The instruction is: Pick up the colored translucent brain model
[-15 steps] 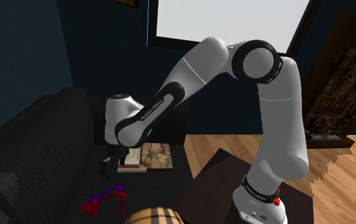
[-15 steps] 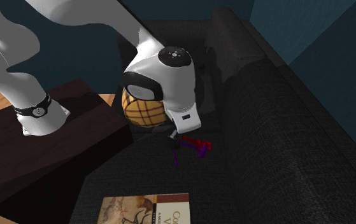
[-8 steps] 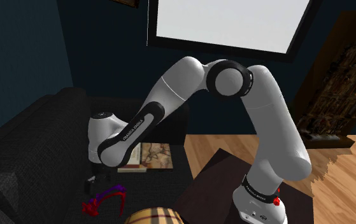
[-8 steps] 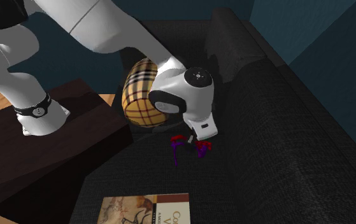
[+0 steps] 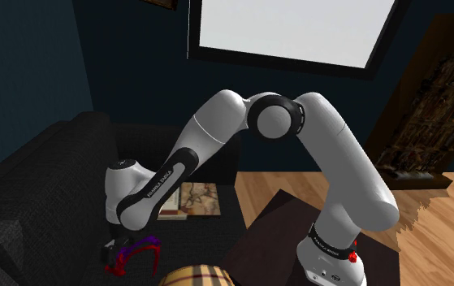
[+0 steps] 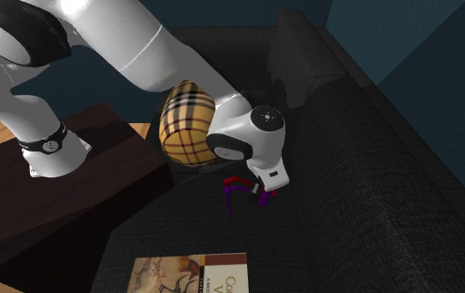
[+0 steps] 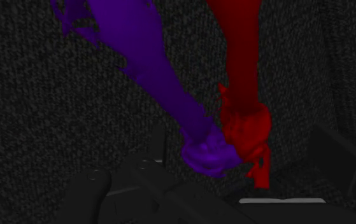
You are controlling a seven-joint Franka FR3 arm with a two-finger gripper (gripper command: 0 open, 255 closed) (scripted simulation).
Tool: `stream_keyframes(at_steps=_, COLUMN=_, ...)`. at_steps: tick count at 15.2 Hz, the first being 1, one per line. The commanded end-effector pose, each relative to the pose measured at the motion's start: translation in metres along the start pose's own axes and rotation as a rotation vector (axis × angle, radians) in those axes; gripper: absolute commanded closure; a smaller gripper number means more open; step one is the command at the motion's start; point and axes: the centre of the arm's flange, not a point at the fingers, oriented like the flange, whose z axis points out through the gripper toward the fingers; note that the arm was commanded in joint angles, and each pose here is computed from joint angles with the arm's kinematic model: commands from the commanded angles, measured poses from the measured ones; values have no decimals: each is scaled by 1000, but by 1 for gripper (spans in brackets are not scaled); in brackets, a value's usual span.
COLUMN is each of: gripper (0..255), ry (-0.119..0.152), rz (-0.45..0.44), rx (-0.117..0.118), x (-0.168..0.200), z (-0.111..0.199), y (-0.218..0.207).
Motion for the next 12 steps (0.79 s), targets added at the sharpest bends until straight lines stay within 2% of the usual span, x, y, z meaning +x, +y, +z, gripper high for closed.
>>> stream_keyframes(at_steps=1, gripper=0, ry=0, rz=0, rx=0, x=1, z=11, y=2)
stream_keyframes(at_steps=4, gripper=0, ry=0, rz=0, rx=0, x=1, z=20, y=4)
stream_keyframes(at_steps=5, gripper=255, ry=0, rz=0, rx=0, x=1, z=20, y=3)
stream_keyframes(at_steps=12, gripper=255, ry=0, rz=0, rx=0, x=1, z=19, y=3)
